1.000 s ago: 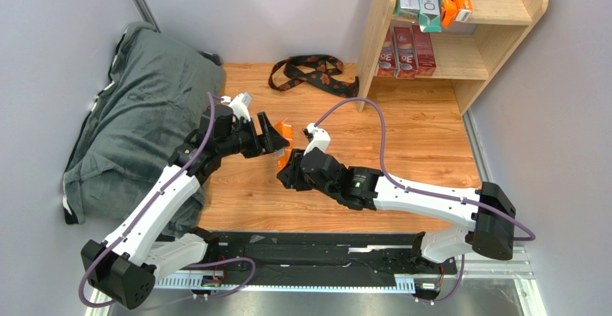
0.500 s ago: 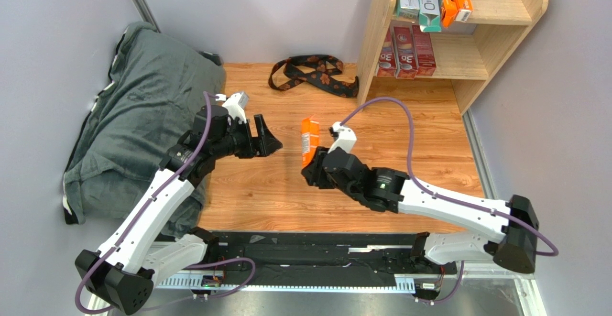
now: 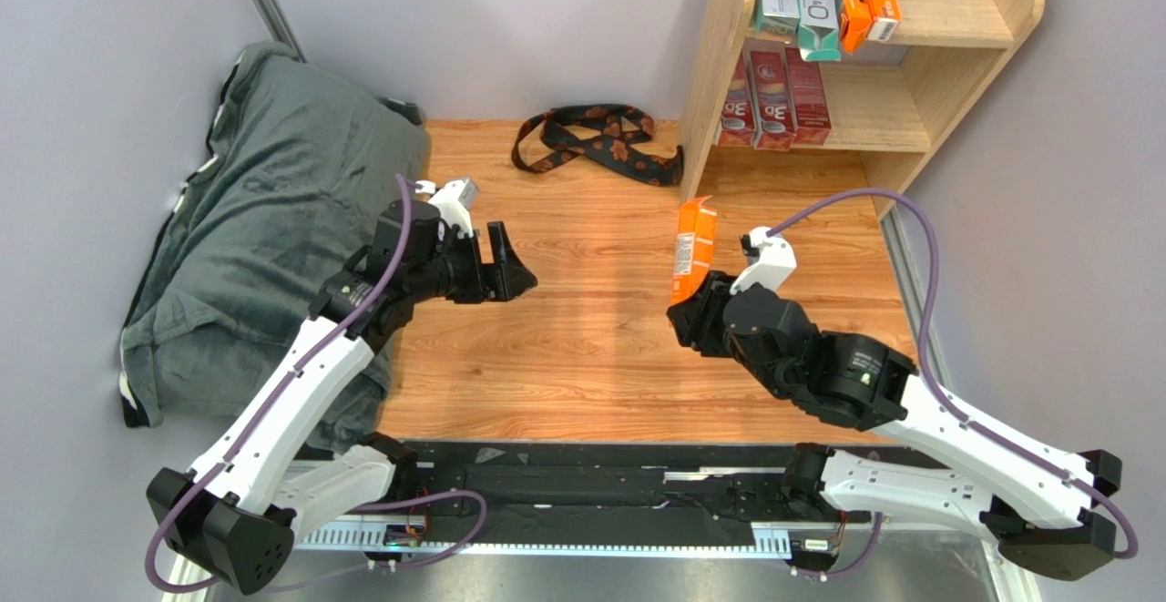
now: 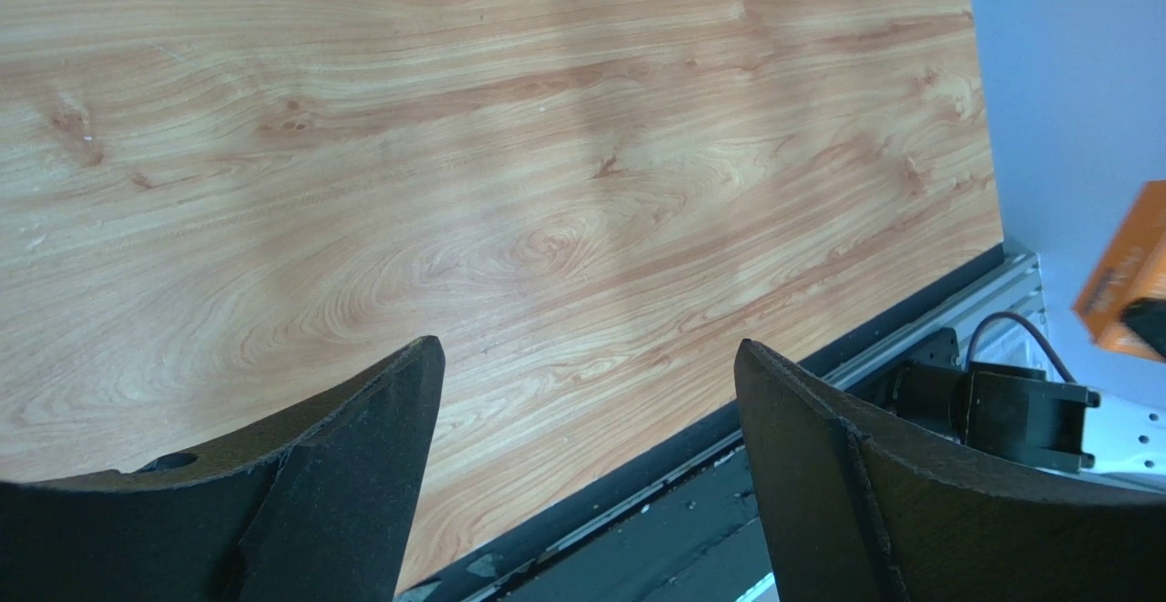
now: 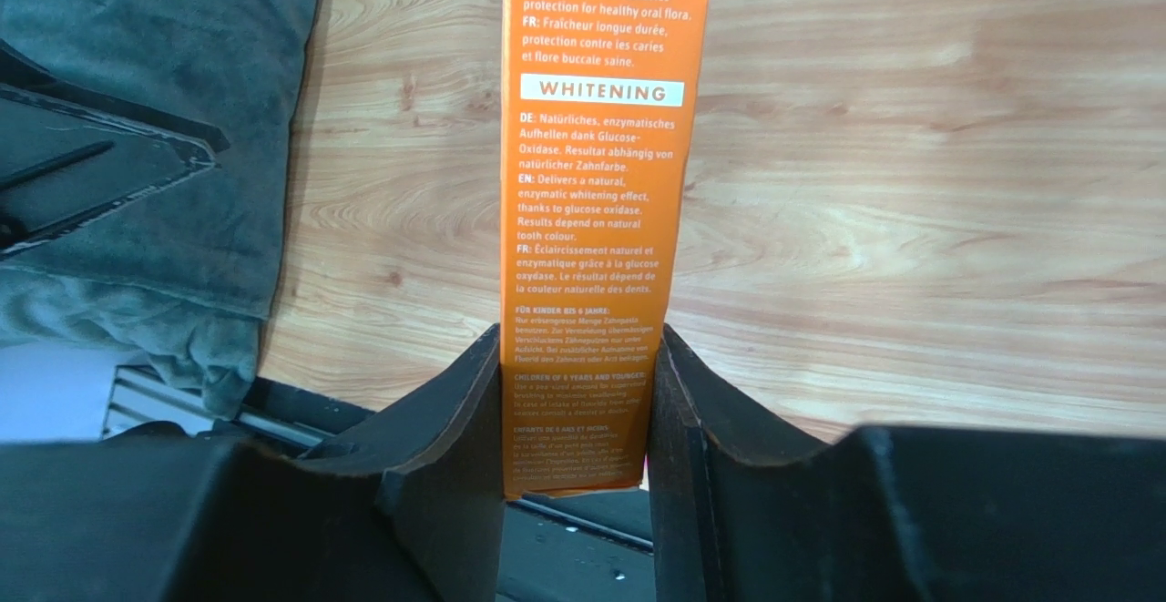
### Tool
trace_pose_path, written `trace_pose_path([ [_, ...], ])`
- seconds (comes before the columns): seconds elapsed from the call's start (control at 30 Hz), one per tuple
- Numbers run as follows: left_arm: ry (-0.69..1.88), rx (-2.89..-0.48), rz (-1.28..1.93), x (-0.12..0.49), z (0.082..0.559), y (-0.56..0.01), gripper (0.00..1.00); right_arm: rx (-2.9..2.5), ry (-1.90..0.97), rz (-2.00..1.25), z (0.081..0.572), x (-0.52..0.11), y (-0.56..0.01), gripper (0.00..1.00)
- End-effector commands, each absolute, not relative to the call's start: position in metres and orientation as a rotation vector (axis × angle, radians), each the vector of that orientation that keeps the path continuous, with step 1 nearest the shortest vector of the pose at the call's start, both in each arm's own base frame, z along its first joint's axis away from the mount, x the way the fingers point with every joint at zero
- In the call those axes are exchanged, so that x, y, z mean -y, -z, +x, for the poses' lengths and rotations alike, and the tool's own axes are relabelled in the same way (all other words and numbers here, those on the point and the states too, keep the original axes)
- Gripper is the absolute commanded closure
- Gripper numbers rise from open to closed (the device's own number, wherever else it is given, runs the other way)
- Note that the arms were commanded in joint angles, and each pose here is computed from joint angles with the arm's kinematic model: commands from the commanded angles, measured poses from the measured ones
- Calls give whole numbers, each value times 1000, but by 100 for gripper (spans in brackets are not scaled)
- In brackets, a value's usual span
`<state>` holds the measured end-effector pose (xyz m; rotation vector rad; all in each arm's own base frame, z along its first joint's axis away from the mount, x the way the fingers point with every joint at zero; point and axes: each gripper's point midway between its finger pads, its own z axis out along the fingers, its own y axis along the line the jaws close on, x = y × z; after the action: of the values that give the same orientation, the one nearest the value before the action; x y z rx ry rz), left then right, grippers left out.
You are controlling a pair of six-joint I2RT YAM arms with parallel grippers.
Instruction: Place and organize the toothpastes onto the shelf
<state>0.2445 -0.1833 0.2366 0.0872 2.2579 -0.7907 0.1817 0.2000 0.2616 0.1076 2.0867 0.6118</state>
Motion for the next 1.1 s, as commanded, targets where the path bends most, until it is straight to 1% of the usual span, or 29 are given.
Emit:
trace_pose_path([
  [0.0, 792, -2232, 120, 186, 252, -244, 13, -1971, -584, 103, 191, -184, -320, 73],
  [0.07, 793, -2243, 125, 187, 252, -240, 13, -1966, -544, 43, 196, -189, -333, 73],
  [0.1, 795, -2251, 128, 187, 252, -238, 13, -1924, -574, 51, 199, -189, -360, 73],
  [0.17, 793, -2260, 130, 187, 251, -234, 13, -1922, -526, -9, 211, -195, -372, 73],
  [0.2, 792, -2261, 131, 187, 251, -233, 13, -1876, -573, -6, 212, -196, -403, 73],
  [0.27, 789, -2267, 134, 187, 250, -230, 13, -1872, -514, -31, 232, -196, -417, 73],
  [0.3, 789, -2273, 134, 187, 250, -228, 13, -1861, -529, -48, 236, -198, -427, 73],
  [0.33, 787, -2275, 133, 187, 251, -227, 13, -1807, -556, -33, 240, -194, -455, 73],
  [0.37, 788, -2275, 135, 187, 251, -227, 13, -1812, -499, -30, 259, -190, -456, 73],
  [0.4, 786, -2282, 137, 188, 251, -224, 13, -1805, -509, -40, 265, -190, -463, 73],
  [0.43, 787, -2285, 141, 188, 251, -224, 13, -1752, -525, -15, 269, -183, -490, 73],
  [0.47, 782, -2293, 148, 188, 252, -222, 13, -1761, -475, 7, 288, -174, -489, 74],
  [0.5, 780, -2295, 151, 188, 252, -222, 13, -1748, -488, 4, 294, -172, -497, 74],
  [0.53, 781, -2297, 160, 188, 252, -221, 13, -1695, -499, 28, 296, -163, -519, 74],
  [0.57, 777, -2300, 162, 189, 253, -220, 13, -1691, -455, 64, 314, -151, -522, 74],
  [0.6, 771, -2310, 163, 188, 253, -216, 13, -1681, -465, 67, 320, -147, -528, 74],
  [0.63, 764, -2313, 170, 188, 254, -214, 13, -1628, -475, 89, 317, -136, -551, 74],
  [0.67, 758, -2321, 174, 188, 255, -211, 13, -1632, -436, 132, 335, -121, -550, 74],
  [0.73, 743, -2337, 181, 187, 255, -204, 12, -1606, -438, 155, 345, -107, -560, 74],
  [0.77, 736, -2347, 184, 187, 256, -200, 12, -1565, -415, 212, 349, -80, -571, 74],
  [0.83, 720, -2363, 191, 185, 256, -193, 12, -1565, -488, 228, 363, -72, -573, 75],
  [0.87, 714, -2373, 191, 185, 256, -189, 12, -1548, -457, 280, 369, -47, -574, 75],
  [0.9, 715, -2385, 196, 185, 255, -184, 12, -1557, -494, 282, 374, -45, -572, 75],
  [0.93, 713, -2392, 201, 185, 255, -181, 12, -1540, -454, 337, 379, -16, -572, 75],
  [1.07, 705, -2433, 213, 185, 252, -165, 11, -1551, -484, 381, 393, 17, -564, 75],
])
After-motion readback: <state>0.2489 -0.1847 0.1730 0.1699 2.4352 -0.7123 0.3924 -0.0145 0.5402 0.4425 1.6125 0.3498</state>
